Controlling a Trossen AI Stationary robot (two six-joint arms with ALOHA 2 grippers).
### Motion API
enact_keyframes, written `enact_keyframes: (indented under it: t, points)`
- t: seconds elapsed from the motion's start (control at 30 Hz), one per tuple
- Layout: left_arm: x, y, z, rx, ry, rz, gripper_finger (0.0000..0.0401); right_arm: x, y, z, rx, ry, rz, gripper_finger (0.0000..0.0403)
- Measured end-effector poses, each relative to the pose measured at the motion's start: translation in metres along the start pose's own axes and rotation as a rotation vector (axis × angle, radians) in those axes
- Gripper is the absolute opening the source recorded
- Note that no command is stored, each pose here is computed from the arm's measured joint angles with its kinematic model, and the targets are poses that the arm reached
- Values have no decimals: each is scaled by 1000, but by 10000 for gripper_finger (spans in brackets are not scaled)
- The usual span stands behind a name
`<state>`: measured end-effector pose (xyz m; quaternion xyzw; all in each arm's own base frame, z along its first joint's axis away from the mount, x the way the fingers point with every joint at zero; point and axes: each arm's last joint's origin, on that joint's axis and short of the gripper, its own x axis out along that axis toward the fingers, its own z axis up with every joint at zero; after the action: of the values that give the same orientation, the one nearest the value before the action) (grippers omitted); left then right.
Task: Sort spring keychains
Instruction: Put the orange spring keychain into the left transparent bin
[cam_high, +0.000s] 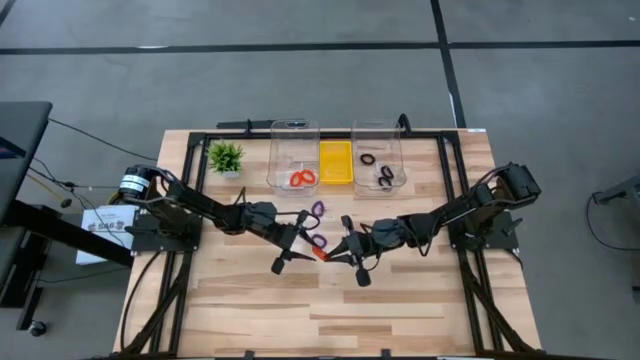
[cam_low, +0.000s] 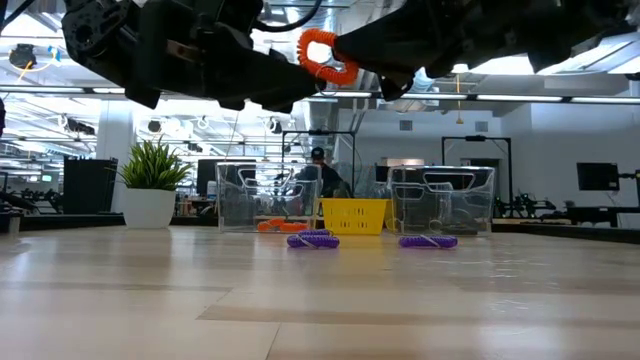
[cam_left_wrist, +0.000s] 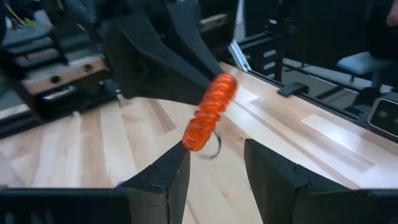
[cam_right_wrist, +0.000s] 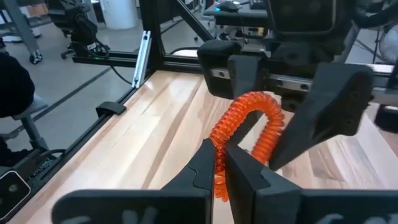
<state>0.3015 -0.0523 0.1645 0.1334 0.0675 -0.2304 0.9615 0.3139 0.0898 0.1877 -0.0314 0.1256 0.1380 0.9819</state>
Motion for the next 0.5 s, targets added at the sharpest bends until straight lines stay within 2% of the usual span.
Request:
enact_keyframes:
  t: [0.2, 0.5]
  points:
    - [0, 3, 3, 9, -13, 66, 150, 0, 0, -1, 0, 5, 1, 12]
    - [0, 3, 5, 15, -33, 78, 148, 0, -2, -2, 1, 15, -31, 12]
